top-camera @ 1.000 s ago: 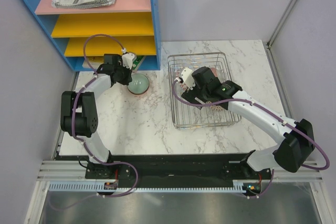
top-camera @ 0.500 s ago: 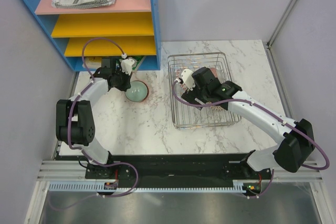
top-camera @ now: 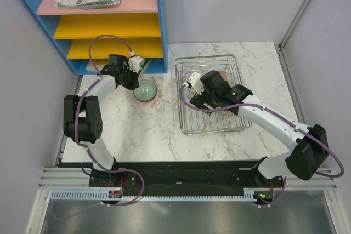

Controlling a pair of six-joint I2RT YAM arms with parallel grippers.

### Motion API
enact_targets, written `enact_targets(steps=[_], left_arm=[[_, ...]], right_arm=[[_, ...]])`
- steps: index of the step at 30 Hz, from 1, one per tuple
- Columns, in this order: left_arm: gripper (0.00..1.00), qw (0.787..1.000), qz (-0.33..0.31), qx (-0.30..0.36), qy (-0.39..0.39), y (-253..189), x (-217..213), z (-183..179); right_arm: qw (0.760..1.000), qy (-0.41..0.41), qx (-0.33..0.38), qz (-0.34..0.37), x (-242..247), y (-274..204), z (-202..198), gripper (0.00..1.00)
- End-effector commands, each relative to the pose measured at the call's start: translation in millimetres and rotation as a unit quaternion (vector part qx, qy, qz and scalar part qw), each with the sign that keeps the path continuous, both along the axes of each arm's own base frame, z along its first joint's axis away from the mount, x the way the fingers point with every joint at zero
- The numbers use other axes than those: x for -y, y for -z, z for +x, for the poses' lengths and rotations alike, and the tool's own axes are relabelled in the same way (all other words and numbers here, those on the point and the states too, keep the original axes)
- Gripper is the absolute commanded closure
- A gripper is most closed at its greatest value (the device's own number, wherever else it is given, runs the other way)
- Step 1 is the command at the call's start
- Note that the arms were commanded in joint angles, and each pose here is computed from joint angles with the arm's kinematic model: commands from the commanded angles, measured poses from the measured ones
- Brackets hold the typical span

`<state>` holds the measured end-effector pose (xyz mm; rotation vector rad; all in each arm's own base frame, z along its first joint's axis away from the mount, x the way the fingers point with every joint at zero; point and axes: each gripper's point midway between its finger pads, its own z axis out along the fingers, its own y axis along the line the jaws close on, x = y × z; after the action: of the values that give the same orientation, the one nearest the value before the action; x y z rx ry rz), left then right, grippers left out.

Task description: Load the bowls into the dish rack

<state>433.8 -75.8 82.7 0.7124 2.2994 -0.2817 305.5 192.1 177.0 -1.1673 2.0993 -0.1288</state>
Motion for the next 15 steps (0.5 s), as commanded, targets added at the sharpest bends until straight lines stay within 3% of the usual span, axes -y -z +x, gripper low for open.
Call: enact_targets(steps=[1,15], left_arm=[[0.98,0.999,-0.03,0.007,0.01,-15.3,16.2,9.6],[0.98,0.998,-0.041,0.052,0.022,-52.7,27.8,18.3]], right_arm=[[1.0,0.001,-0.001,0.007,-2.8,0.0,0.4,0.02],[1.0,-0.002,-0.006,0.008,-6.2,1.3,2.0,0.02]])
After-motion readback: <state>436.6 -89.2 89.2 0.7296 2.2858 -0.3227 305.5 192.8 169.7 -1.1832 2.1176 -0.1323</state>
